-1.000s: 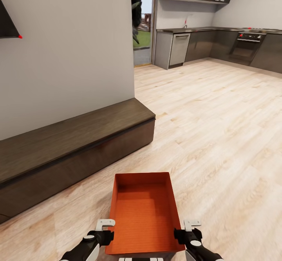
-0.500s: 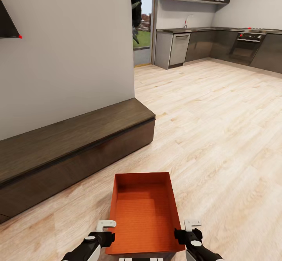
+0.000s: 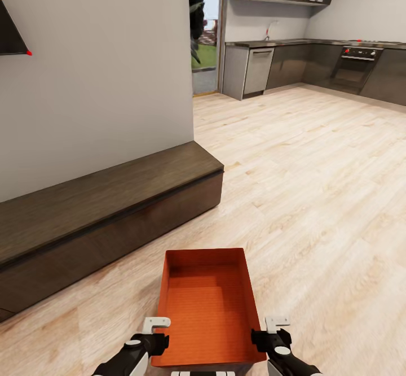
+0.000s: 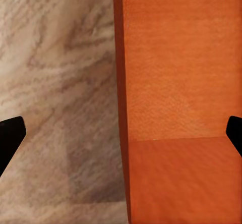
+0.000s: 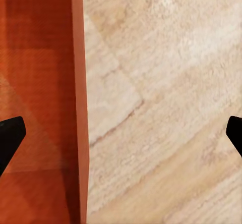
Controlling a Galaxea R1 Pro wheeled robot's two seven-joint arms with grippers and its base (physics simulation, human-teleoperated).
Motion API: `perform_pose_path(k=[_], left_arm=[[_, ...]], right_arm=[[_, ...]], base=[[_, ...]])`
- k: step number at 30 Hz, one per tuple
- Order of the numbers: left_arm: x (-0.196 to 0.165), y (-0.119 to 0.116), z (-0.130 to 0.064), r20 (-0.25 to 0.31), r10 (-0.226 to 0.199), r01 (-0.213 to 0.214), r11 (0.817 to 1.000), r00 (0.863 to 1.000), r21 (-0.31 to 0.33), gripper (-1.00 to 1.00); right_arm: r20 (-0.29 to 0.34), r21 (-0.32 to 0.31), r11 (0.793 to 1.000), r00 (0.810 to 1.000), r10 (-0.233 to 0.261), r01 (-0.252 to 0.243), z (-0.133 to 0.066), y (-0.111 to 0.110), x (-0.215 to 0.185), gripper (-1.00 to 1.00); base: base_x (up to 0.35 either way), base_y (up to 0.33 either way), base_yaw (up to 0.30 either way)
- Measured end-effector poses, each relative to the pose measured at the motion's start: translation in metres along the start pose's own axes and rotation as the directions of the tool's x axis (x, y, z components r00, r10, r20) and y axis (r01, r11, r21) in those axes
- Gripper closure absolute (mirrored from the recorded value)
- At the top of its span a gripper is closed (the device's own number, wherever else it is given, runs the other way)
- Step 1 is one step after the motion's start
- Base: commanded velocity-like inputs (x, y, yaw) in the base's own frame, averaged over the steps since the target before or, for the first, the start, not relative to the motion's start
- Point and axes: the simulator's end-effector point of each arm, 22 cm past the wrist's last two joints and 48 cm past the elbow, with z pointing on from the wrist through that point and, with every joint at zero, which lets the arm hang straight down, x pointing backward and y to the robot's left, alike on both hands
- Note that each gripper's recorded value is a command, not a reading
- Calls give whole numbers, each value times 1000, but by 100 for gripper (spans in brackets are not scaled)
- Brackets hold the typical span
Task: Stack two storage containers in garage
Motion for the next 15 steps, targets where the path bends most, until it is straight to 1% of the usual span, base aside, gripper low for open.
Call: perform_pose_path(k=[15], left_arm=[[1, 1, 0, -2, -1, 1, 1000, 1000, -1, -100]], right_arm=[[-1, 1, 1000, 1000, 0, 0, 0, -1, 0, -100]], base=[[0, 0, 0]])
